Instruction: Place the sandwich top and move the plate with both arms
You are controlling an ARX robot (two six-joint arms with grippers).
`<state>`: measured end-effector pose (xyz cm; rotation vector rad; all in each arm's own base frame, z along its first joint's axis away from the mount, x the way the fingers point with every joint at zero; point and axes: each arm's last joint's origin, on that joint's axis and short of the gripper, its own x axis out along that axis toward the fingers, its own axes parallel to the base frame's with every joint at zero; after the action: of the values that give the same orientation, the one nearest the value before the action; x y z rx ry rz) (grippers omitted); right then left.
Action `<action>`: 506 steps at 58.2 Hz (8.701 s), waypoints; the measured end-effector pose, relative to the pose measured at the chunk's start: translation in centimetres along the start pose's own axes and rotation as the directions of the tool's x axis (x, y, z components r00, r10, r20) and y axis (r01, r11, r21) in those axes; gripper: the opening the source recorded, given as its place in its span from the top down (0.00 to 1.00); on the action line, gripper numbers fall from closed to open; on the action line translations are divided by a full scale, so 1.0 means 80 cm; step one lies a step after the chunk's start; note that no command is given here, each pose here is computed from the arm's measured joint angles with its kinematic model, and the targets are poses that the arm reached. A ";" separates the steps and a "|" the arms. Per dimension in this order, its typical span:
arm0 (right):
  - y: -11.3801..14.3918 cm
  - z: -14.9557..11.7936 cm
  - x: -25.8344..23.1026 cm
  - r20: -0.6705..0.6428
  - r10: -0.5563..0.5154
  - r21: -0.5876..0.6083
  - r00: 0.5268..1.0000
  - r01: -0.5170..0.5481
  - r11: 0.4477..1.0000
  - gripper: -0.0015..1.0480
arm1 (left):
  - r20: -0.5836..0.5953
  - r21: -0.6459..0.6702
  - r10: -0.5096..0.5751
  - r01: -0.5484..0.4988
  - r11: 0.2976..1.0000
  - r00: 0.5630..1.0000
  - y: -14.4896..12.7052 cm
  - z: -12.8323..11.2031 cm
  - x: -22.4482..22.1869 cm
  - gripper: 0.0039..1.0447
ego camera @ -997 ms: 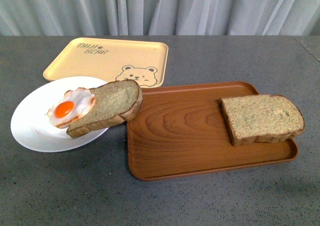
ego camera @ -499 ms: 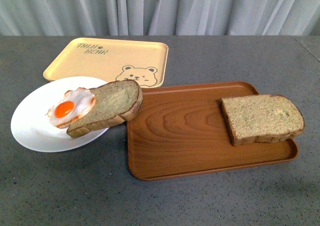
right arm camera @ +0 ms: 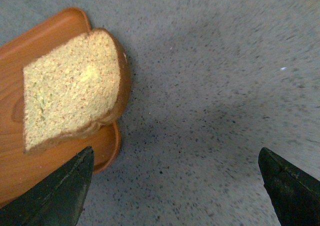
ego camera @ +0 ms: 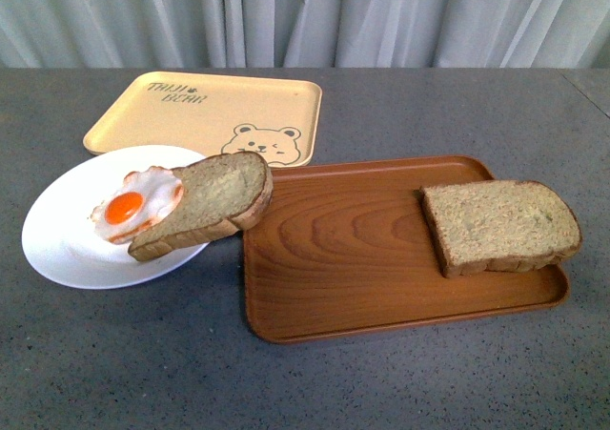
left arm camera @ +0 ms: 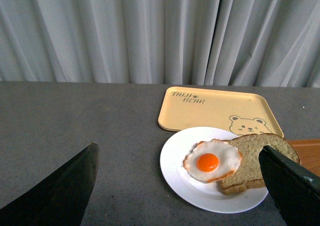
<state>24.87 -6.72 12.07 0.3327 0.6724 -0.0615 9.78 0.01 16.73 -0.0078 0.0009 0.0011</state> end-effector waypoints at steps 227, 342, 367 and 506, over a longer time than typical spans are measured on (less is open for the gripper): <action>0.076 -0.064 -0.125 0.587 0.165 -0.322 0.792 0.042 0.946 0.98 | 0.000 0.000 0.001 -0.001 1.000 1.000 0.000 0.000 0.000 0.08; 0.067 -0.096 -0.183 0.613 0.171 -0.321 0.771 0.045 0.946 0.50 | -0.435 -0.687 -0.393 -0.016 0.726 0.810 0.000 -0.015 0.079 0.08; 0.067 -0.096 -0.183 0.613 0.171 -0.321 0.772 0.045 0.946 0.09 | -0.524 -0.745 -0.319 -0.244 0.621 0.790 0.022 -0.082 0.177 0.08; 0.067 -0.096 -0.183 0.613 0.171 -0.321 0.772 0.045 0.946 0.09 | -0.469 -0.881 -0.439 -0.367 0.299 0.767 -0.043 -0.102 0.318 0.98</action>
<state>9.66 0.03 17.08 0.0044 -0.0177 0.0035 35.24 -3.44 8.53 -1.3100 0.7506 -0.0554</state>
